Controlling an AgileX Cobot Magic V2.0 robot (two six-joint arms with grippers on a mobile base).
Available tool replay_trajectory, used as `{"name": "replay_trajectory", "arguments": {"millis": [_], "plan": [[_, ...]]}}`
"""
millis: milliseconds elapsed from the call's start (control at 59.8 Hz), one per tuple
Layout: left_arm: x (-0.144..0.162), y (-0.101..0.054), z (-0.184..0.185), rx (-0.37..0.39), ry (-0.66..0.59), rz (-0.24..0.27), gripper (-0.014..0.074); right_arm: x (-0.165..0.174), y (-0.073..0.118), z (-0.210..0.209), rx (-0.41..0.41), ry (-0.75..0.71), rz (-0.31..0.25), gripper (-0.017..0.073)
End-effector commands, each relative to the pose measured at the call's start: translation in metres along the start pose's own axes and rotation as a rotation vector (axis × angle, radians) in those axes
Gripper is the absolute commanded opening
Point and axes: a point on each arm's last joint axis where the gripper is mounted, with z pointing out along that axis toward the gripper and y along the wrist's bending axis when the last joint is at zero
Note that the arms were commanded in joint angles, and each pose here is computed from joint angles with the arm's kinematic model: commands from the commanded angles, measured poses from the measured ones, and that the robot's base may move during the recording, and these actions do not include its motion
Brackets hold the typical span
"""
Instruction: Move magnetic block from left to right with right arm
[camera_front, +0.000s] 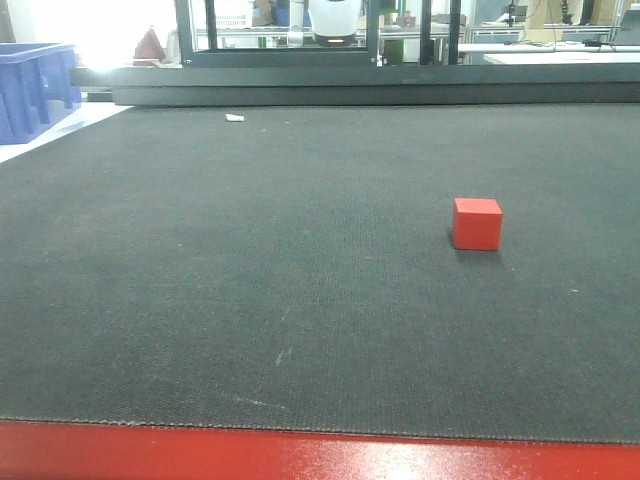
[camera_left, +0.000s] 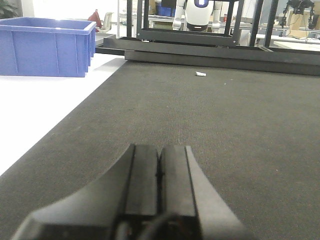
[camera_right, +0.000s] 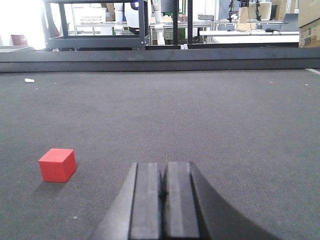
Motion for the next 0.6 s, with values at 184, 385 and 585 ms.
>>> {"name": "replay_trajectory", "arguments": {"millis": [184,385,585], "plan": [[-0.006,0.0,-0.001,0.004,-0.096,-0.004,-0.0116,-0.016,0.0,-0.003,-0.002,-0.16,-0.001,0.0068],[-0.006,0.0,-0.001,0.004,-0.096,-0.004,-0.0116,-0.054,0.004,-0.011,-0.012,-0.236,-0.001,0.0068],[-0.006,0.0,-0.001,0.004,-0.096,-0.004,-0.0116,-0.104,0.009,-0.012,-0.02,-0.216,-0.002,0.0079]]}}
